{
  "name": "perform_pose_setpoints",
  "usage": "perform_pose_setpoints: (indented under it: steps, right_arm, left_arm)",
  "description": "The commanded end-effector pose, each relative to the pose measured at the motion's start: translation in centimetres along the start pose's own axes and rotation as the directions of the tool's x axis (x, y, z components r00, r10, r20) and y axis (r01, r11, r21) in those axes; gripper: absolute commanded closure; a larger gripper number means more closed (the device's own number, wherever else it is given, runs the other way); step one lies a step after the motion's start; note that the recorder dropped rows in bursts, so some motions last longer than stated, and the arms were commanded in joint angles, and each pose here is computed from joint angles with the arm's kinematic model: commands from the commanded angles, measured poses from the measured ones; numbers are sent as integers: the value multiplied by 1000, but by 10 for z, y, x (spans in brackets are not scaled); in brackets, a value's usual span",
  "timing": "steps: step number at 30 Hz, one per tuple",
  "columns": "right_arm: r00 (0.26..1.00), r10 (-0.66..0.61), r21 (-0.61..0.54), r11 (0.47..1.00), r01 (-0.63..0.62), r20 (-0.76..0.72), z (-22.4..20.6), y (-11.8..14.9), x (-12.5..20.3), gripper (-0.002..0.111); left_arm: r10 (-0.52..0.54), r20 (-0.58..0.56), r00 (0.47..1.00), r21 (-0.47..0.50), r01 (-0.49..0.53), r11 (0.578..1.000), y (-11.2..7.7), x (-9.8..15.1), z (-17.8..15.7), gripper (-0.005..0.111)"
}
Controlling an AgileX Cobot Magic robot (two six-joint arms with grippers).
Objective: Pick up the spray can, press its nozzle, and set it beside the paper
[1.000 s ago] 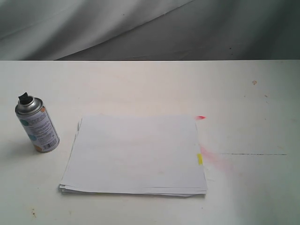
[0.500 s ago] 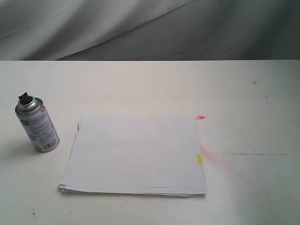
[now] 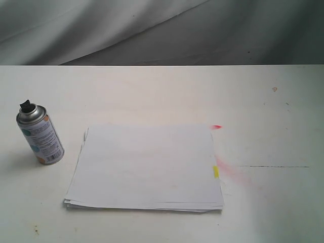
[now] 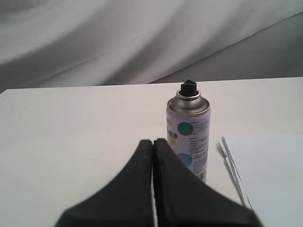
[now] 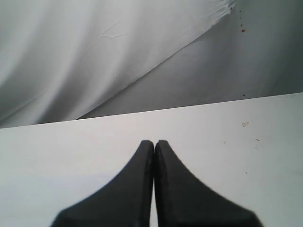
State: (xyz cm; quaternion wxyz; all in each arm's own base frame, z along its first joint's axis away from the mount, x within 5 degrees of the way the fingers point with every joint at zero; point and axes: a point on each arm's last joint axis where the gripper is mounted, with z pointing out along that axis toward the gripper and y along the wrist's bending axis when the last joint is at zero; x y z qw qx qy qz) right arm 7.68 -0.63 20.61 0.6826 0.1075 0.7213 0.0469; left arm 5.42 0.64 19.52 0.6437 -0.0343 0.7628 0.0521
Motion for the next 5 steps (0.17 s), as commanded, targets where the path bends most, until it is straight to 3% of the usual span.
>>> perform_pose_setpoints:
  steps: [1,5]
  right_arm:
    - [1000,-16,5,1000,16,-1,0,-1,1,108]
    - [1000,-16,5,1000,16,-1,0,-1,1,108]
  left_arm:
    - [-12,8,1000,1,12,1000,0,0,0,107]
    - [-12,8,1000,1,12,1000,0,0,0,107]
